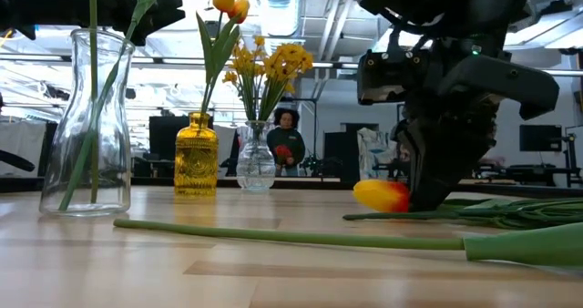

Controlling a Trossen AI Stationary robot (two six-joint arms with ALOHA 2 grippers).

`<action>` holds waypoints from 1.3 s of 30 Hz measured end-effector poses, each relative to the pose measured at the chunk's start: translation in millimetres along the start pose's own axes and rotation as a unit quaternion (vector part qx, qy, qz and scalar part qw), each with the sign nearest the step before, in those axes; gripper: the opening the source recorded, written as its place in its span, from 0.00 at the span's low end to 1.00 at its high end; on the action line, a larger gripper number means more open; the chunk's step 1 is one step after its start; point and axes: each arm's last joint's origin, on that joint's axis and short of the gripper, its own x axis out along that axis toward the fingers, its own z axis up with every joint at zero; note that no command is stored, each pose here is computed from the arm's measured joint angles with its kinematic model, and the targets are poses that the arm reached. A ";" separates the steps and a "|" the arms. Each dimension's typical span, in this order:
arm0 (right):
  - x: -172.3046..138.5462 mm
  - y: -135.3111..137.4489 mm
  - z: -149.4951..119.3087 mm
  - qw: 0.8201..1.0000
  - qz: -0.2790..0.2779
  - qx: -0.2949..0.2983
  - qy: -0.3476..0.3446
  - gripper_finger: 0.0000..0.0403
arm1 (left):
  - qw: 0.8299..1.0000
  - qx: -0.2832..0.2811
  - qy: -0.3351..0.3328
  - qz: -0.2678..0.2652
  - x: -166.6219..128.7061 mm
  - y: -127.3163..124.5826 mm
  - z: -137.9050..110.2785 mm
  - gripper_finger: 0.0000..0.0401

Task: Sort flowers into vase by color
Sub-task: Put the yellow tulip into the yellow vase

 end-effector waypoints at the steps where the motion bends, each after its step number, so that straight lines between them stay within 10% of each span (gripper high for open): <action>1: -0.9 0.5 1.1 1.000 0.000 0.000 0.002 0.07 | 1.000 0.000 0.000 0.000 0.0 0.0 0.0 0.45; 27: -92.2 -28.9 61.6 0.989 -0.094 -0.080 -0.076 0.09 | 1.000 0.000 0.000 0.000 0.0 0.0 0.2 0.45; 39: -164.8 -44.4 68.3 0.918 -0.177 -0.090 -0.342 0.09 | 1.000 0.000 0.000 0.000 0.0 0.0 0.1 0.45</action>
